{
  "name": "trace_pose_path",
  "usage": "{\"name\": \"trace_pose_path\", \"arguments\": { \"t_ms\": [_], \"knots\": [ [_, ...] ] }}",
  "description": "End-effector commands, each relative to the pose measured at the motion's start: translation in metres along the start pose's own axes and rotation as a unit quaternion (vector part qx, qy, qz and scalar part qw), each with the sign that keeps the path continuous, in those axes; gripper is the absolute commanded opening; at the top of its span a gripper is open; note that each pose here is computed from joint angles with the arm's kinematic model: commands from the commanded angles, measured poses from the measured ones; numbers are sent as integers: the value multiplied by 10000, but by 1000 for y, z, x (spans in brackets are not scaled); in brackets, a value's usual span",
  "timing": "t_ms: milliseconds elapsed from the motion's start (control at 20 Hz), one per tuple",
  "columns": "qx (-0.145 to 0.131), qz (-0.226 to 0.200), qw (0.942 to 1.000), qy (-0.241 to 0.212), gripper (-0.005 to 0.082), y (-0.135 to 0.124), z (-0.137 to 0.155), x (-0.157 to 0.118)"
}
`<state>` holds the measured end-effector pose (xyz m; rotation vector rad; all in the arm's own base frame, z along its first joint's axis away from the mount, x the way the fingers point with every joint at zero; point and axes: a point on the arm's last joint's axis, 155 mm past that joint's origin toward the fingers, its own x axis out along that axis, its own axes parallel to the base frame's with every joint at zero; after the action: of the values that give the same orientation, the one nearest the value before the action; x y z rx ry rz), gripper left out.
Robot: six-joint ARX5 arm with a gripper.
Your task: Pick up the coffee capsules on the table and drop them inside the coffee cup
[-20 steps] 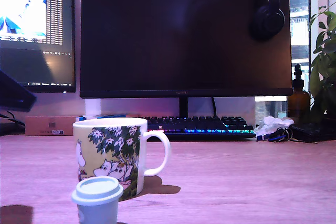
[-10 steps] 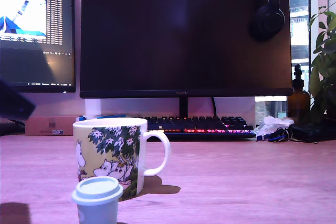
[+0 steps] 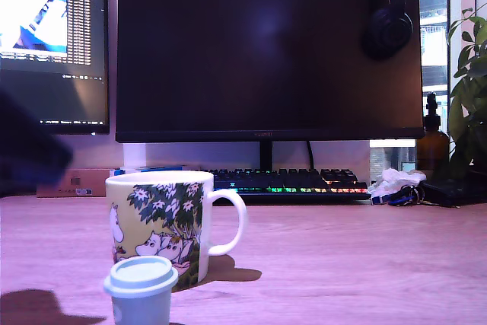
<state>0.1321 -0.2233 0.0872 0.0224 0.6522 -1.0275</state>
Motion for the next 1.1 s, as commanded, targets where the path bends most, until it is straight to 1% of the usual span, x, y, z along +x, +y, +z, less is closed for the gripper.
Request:
{"name": "trace_pose_path", "arguments": {
  "t_ms": [0, 150, 250, 350, 500, 550, 700, 800, 1050],
  "knots": [
    [-45, 27, 9999, 88, 464, 2, -5, 3],
    [-102, 97, 9998, 164, 465, 4, -5, 3],
    [-167, 284, 9990, 286, 466, 9, -3, 2],
    [-309, 405, 9978, 431, 469, 12, -4, 1],
    [-313, 415, 9967, 629, 530, 10, -2, 1],
    [-320, 419, 9961, 707, 536, 10, -2, 2],
    [-176, 419, 9942, 976, 536, 10, -8, 5],
    [-168, 402, 9922, 1167, 537, 7, -11, 7],
    [57, 444, 9889, 1415, 537, 2, -6, 17]
  ]
}}
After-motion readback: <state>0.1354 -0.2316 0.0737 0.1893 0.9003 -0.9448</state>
